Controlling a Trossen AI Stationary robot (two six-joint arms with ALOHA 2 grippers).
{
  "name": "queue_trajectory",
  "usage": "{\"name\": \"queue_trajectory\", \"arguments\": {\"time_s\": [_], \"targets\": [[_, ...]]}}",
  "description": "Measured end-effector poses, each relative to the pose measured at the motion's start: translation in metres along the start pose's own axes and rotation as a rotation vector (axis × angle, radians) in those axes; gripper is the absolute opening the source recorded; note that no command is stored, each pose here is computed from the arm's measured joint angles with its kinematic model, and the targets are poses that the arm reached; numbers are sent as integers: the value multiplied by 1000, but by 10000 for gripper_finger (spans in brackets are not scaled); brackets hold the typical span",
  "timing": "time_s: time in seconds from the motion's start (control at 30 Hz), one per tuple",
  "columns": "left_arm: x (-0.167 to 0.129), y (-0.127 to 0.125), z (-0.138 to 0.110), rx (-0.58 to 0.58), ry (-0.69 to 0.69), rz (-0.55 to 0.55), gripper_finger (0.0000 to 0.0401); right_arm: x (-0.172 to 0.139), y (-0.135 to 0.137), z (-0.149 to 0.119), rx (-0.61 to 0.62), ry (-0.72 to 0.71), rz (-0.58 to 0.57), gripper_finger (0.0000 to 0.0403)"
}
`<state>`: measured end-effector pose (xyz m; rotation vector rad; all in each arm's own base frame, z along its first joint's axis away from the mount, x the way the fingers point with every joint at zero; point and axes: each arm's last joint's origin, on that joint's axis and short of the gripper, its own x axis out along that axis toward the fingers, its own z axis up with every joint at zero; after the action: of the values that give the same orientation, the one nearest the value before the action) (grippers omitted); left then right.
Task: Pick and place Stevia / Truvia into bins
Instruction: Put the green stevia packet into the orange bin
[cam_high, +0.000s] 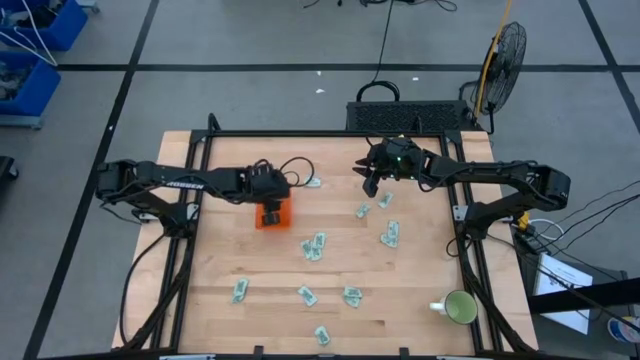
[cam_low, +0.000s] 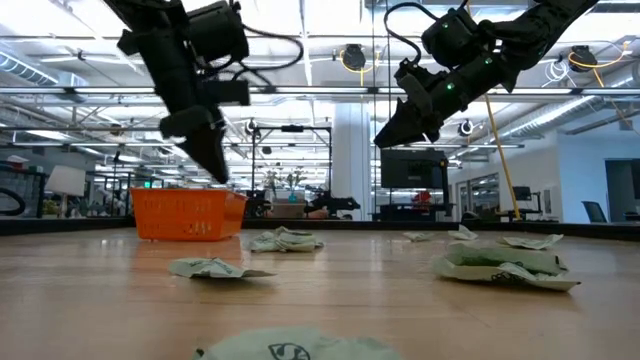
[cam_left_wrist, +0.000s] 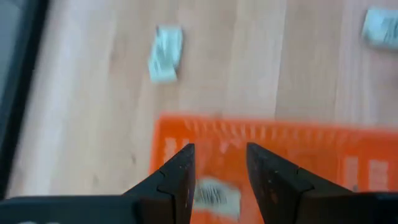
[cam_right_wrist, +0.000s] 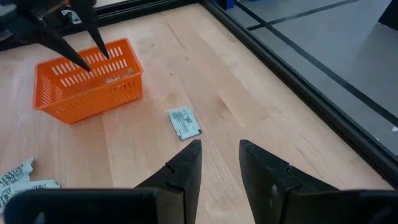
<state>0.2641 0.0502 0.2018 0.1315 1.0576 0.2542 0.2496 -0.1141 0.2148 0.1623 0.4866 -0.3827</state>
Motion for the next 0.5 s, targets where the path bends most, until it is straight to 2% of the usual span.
{"name": "queue_trajectory", "arguments": {"time_s": [0.27, 0.4, 0.5], "targets": [[-1, 9, 22, -20, -225, 35, 150, 1, 0, 0, -2, 1, 0, 102], [-3, 21, 26, 36, -253, 74, 150, 1, 0, 1, -3, -15, 1, 102], [-8, 37, 37, 17, -251, 122, 150, 1, 0, 4, -3, -44, 2, 102]]}}
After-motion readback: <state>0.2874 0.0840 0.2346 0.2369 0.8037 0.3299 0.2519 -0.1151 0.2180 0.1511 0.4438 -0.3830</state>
